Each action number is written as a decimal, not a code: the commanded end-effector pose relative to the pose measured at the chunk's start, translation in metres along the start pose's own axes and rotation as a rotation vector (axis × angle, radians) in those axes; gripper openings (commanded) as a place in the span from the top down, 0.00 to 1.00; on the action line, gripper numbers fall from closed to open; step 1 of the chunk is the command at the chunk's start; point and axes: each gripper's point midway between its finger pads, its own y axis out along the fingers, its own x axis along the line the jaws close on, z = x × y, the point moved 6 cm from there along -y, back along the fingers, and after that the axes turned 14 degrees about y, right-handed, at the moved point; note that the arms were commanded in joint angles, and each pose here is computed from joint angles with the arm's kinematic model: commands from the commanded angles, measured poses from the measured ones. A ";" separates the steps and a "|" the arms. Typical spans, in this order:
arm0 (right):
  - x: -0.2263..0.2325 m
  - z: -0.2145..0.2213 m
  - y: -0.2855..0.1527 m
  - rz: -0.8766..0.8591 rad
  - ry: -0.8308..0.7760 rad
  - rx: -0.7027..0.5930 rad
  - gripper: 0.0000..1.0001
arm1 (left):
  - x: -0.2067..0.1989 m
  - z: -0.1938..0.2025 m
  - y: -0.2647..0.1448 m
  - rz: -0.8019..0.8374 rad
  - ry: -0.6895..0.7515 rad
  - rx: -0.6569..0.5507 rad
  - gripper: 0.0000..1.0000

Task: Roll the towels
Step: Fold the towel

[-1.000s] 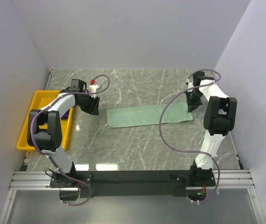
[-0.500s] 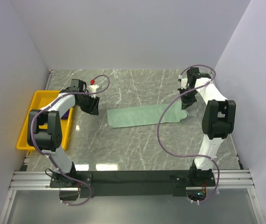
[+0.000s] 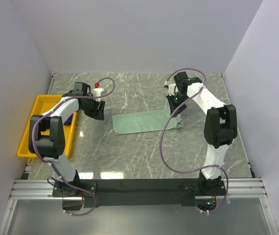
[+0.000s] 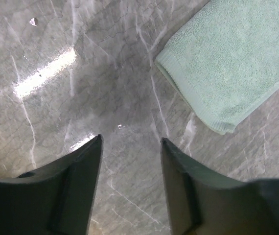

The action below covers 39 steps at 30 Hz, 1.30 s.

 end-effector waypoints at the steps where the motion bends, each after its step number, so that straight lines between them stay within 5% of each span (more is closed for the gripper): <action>1: 0.022 -0.019 0.004 -0.076 0.003 -0.039 1.00 | -0.003 -0.014 -0.016 -0.011 0.014 -0.057 0.38; 3: 0.029 -0.024 0.009 -0.101 0.001 -0.034 1.00 | -0.004 -0.016 -0.020 -0.012 0.018 -0.072 0.30; 4: 0.034 -0.025 0.012 -0.111 0.000 -0.027 1.00 | -0.006 -0.016 -0.021 -0.012 0.018 -0.077 0.09; 7: 0.046 -0.029 0.017 -0.149 0.006 -0.010 1.00 | -0.007 -0.018 -0.025 -0.016 0.018 -0.099 0.02; 39: 0.120 -0.026 0.057 -0.306 -0.032 0.125 1.00 | 0.004 -0.012 -0.032 -0.026 -0.064 -0.127 0.01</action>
